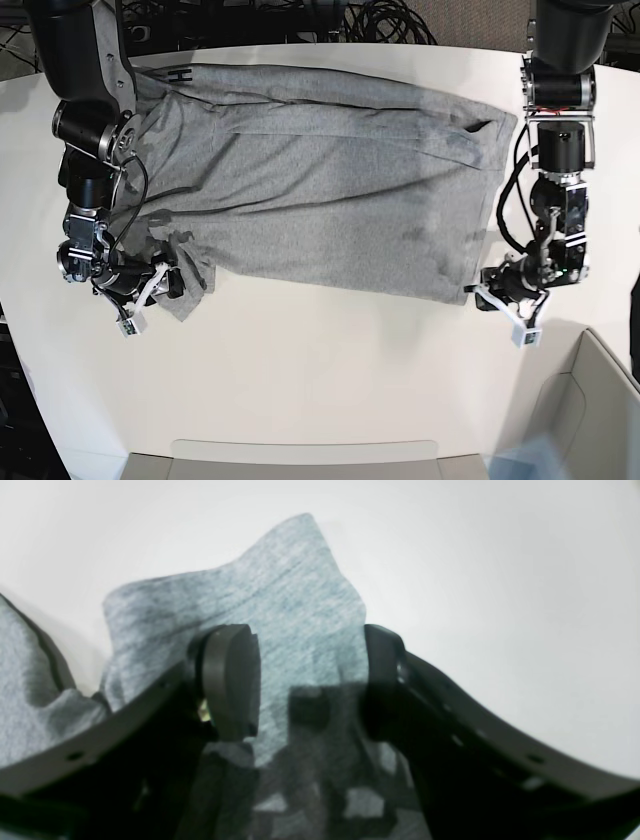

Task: Fold the T-shirt properly
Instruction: 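Move the left gripper to the hem corner beside it and pinch, then lift the hem with both grippers and fold it toward the collar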

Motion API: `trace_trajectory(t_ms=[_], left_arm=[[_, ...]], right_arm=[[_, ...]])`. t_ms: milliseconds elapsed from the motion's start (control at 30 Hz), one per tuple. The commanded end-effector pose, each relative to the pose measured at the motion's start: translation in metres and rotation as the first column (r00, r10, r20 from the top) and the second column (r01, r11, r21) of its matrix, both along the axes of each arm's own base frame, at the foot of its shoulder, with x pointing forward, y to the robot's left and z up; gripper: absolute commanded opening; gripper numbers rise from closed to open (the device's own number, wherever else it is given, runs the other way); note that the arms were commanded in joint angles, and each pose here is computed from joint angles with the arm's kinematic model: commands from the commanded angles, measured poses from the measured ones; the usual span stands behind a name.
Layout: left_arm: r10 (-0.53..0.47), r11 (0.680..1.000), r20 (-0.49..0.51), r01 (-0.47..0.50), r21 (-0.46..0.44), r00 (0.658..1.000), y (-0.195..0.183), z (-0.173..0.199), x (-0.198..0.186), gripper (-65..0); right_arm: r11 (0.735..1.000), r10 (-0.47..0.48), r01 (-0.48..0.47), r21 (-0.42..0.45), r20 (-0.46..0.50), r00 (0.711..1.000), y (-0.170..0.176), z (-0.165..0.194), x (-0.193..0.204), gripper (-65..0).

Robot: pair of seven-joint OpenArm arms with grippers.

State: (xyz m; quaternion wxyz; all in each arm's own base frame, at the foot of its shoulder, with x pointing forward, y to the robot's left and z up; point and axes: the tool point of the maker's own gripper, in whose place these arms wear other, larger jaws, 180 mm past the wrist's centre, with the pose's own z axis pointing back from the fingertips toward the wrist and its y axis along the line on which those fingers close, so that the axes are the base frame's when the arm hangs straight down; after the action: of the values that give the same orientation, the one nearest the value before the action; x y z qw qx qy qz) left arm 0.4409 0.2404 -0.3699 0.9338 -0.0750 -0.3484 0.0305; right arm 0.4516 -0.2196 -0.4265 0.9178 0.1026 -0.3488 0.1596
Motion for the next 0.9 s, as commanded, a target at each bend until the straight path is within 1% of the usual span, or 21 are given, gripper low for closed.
trace_trajectory(t_ms=[0,67,133,267,433,600,867], left_arm=[[-0.014,0.999,0.055,0.013,0.031,0.998,0.001,0.014,0.016,-25.0],[-0.051,0.997,0.052,0.049,0.053,0.997,-0.01,0.002,0.019,-25.0],[-0.067,0.997,0.046,0.064,0.047,0.997,-0.012,-0.004,0.023,-25.0],[-0.044,0.999,0.038,0.043,0.013,0.998,-0.011,-0.019,0.028,-25.0],[-0.086,0.996,0.035,0.087,-0.018,0.996,-0.013,-0.023,0.03,-25.0],[-0.135,0.989,0.024,0.136,-0.054,0.991,-0.027,-0.027,0.031,-25.0],[-0.139,0.988,0.022,0.14,-0.056,0.99,-0.029,-0.028,0.03,-25.0]], right_arm=[[0.995,0.047,-0.06,-0.08,-0.156,0.987,-0.005,-0.027,-0.029,-31.4],[0.995,0.047,-0.06,-0.08,-0.156,0.987,-0.005,-0.027,-0.029,-31.4],[0.995,0.046,-0.059,-0.079,-0.157,0.987,-0.006,-0.027,-0.03,-31.4],[0.995,0.047,-0.061,-0.082,-0.16,0.986,-0.006,-0.027,-0.031,-31.4],[0.995,0.046,-0.06,-0.083,-0.161,0.986,-0.007,-0.028,-0.031,-31.4],[0.994,0.052,-0.066,-0.084,-0.163,0.985,-0.005,-0.028,-0.031,-31.4],[0.994,0.054,-0.068,-0.082,-0.163,0.985,-0.003,-0.029,-0.031,-31.4]])
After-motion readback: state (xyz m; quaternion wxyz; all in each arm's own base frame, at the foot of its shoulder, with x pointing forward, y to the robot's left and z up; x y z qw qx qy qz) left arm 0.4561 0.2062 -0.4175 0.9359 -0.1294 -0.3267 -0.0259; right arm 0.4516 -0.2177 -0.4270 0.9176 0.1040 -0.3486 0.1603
